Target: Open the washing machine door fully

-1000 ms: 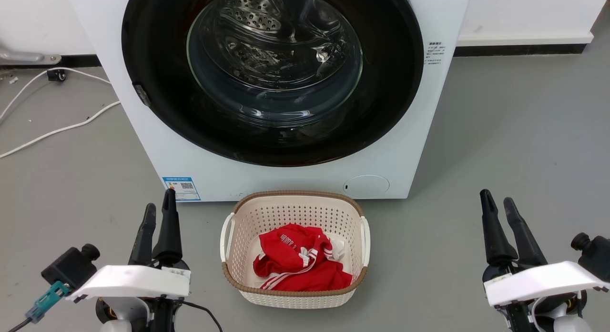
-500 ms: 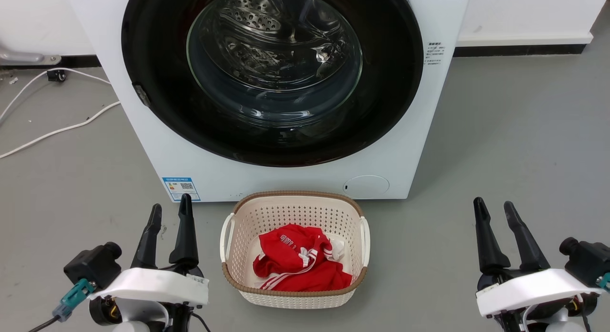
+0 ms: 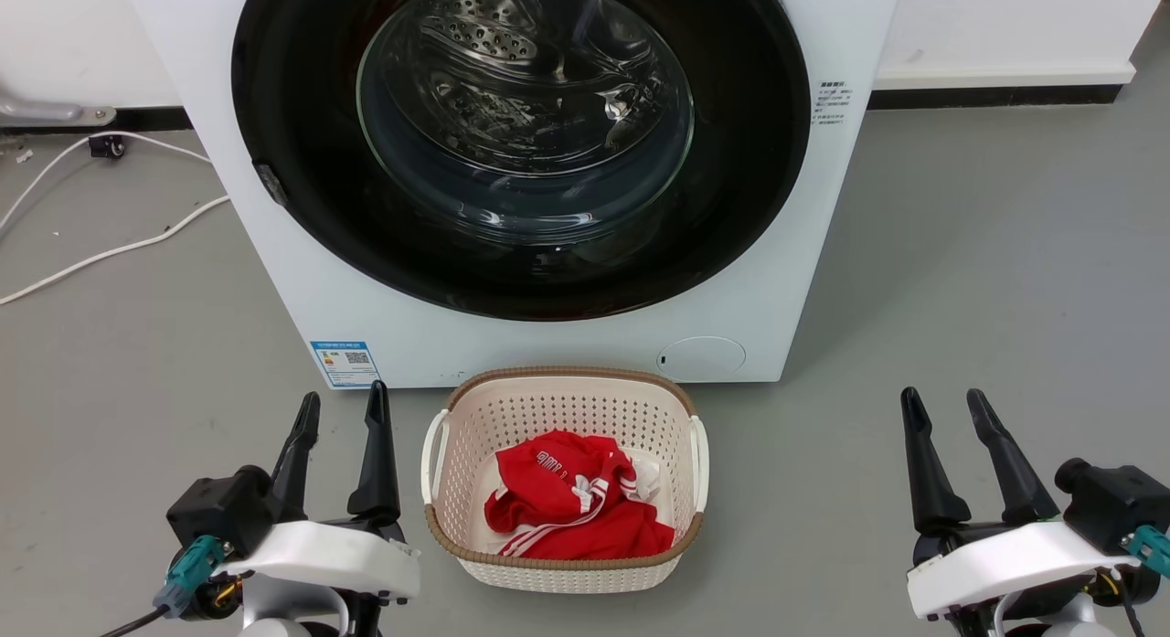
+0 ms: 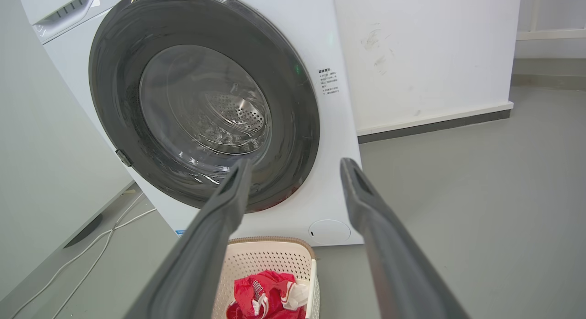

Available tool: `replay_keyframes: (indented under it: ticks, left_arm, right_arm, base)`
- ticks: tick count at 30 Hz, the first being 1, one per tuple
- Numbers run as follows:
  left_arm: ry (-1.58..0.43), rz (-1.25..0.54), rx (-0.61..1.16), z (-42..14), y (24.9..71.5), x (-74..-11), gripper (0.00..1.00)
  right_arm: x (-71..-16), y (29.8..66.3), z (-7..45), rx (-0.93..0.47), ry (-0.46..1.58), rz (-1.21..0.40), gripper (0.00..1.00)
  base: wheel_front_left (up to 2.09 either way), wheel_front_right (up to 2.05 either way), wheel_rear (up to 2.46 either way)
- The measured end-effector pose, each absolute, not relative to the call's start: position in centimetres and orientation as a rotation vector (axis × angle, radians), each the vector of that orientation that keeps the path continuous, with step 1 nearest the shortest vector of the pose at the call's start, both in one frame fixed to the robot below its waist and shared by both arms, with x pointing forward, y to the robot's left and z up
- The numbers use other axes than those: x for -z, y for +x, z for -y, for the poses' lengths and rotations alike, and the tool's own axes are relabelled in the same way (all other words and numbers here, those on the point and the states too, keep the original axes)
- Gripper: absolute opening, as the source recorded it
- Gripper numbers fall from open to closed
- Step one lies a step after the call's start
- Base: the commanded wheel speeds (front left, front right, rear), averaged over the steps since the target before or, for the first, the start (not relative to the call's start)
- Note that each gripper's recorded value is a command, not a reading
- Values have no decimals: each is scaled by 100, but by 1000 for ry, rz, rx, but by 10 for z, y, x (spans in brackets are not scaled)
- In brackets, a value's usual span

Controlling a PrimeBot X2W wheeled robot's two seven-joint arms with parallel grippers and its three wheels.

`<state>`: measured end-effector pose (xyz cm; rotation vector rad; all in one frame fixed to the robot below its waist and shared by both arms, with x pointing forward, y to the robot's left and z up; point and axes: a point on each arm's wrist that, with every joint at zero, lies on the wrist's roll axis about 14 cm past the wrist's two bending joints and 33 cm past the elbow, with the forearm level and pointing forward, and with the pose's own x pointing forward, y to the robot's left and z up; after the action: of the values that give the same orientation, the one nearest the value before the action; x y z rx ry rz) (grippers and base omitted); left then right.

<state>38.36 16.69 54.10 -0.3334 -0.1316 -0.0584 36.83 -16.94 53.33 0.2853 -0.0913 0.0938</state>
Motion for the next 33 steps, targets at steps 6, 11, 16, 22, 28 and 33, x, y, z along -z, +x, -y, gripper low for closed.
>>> replay_keyframes:
  ticks: [6,11,16,22,28,33]
  left_arm:
    - [-265,140,68,-164,383,-542,100]
    - [-211,148,75,-162,382,-543,100]
    - [-160,158,78,-160,382,-544,100]
    - [-111,172,78,-160,380,-547,100]
    - [-66,189,79,-159,379,-549,100]
    - [-27,205,81,-157,379,-552,100]
  right_arm:
    - [-532,367,169,-95,237,84,100]
    - [-533,366,169,-98,194,87,100]
    - [-535,365,168,-102,153,94,100]
    - [-537,364,168,-105,112,101,100]
    - [-539,363,167,-108,82,109,100]
    - [-539,363,165,-116,52,112,100]
  base:
    - [0,0,0]
    - [0,0,0]
    - [0,0,0]
    - [0,0,0]
    - [0,0,0]
    - [0,0,0]
